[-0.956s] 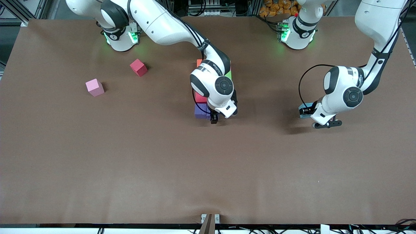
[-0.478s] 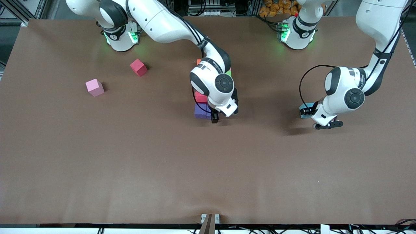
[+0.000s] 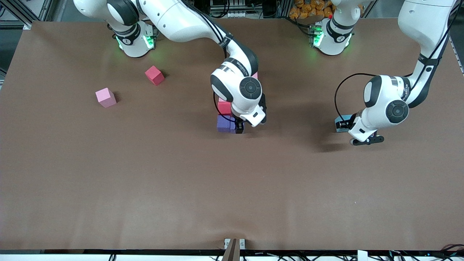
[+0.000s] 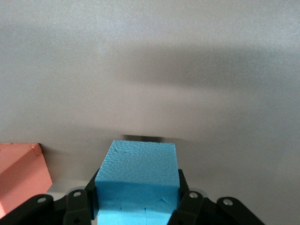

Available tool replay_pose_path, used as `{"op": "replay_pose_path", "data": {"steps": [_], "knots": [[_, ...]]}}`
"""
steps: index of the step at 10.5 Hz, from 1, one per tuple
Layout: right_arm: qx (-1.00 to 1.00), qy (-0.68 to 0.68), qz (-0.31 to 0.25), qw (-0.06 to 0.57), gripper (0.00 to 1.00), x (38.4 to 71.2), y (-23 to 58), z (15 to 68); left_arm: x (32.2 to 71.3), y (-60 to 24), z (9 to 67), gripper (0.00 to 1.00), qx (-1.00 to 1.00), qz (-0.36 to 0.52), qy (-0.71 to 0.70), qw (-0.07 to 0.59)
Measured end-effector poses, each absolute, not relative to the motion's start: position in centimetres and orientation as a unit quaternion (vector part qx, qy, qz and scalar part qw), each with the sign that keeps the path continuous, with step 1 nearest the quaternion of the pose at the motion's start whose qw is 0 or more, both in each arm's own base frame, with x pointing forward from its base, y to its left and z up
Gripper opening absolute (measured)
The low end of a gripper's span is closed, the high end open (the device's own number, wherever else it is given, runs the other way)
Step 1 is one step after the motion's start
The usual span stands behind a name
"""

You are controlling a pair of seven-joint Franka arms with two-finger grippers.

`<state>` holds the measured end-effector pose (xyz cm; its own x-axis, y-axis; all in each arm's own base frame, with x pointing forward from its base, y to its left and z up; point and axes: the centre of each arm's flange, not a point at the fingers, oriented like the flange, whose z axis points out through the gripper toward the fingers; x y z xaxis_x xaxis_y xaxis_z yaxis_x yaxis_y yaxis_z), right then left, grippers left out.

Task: Form number 2 with 11 blocks
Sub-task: 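Lower the purple cube beside the first purple cube with the right gripper, then release purple and withdraw the right gripper while the left gripper lifts cyan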

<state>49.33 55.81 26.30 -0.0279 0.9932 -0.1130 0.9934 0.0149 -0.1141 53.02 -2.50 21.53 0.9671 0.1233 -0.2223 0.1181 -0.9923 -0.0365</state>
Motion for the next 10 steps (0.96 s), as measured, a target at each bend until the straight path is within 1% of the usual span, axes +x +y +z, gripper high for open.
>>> {"op": "replay_pose_path", "data": {"steps": [2,4,7,10], "knots": [[0.711,0.699,-0.075,0.0,1.0,51.2,54.1,27.8,53.3,-2.6,21.9,0.62,-0.992,0.112,-0.06,0.012],[0.743,0.667,-0.063,-0.002,1.0,56.0,49.1,30.7,53.7,-2.8,22.4,0.62,-0.991,0.117,-0.06,0.013],[0.798,0.601,-0.047,-0.009,1.0,63.5,38.1,35.8,55.0,-3.5,24.3,0.62,-0.989,0.126,-0.075,0.018],[0.844,0.534,-0.042,-0.011,1.0,68.5,26.7,38.6,55.9,-6.3,26.5,0.62,-0.988,0.123,-0.098,0.003]]}}
